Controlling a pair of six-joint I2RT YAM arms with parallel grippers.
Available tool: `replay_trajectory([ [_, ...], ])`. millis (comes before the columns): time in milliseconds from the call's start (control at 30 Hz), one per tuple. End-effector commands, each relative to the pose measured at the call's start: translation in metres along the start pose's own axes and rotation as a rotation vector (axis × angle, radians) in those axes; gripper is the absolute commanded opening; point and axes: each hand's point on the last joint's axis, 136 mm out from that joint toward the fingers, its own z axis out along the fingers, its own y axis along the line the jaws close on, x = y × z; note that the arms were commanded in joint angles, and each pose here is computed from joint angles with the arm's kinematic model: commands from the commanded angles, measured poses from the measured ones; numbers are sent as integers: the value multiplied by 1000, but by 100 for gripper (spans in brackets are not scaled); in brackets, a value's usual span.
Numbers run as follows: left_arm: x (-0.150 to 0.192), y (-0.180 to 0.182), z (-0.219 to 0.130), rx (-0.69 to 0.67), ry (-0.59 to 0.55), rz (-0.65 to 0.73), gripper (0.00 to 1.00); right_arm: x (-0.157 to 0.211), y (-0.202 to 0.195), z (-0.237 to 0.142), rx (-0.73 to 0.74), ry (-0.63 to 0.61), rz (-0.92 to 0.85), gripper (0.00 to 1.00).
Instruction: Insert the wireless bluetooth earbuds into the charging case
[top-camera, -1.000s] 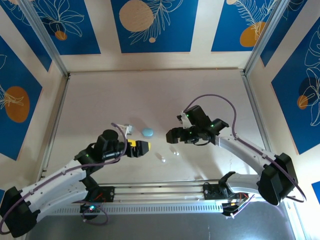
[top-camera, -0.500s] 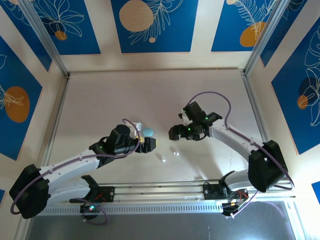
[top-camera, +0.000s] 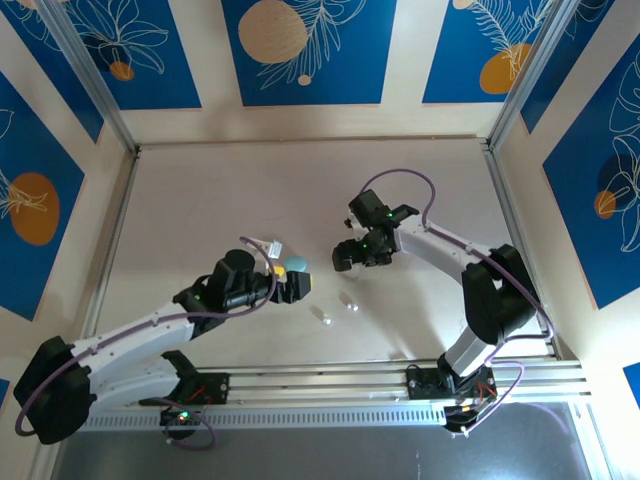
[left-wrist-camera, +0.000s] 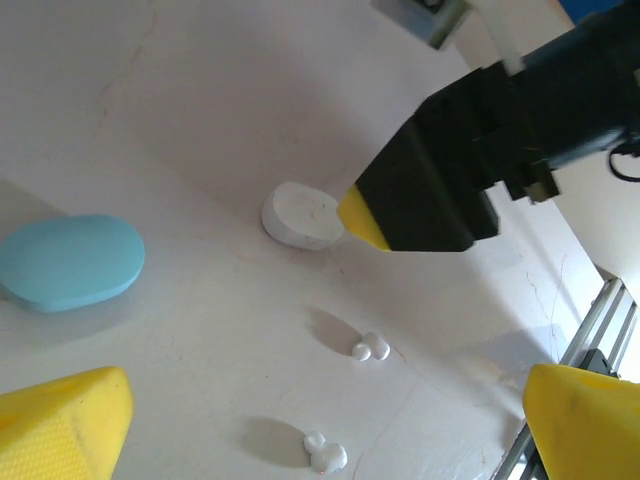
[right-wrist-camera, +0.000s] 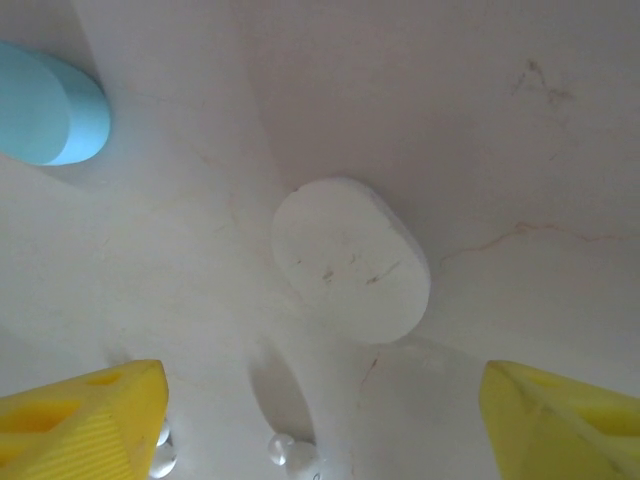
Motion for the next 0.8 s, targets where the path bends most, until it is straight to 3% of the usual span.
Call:
replay_trajectory([
  [0,8,11,-6,-45,4,41,100,-3,-3,2,39,28,-51,82],
  [767,16,9,0,-15,29,48,100,-11,12,42,39,144,-37,83],
])
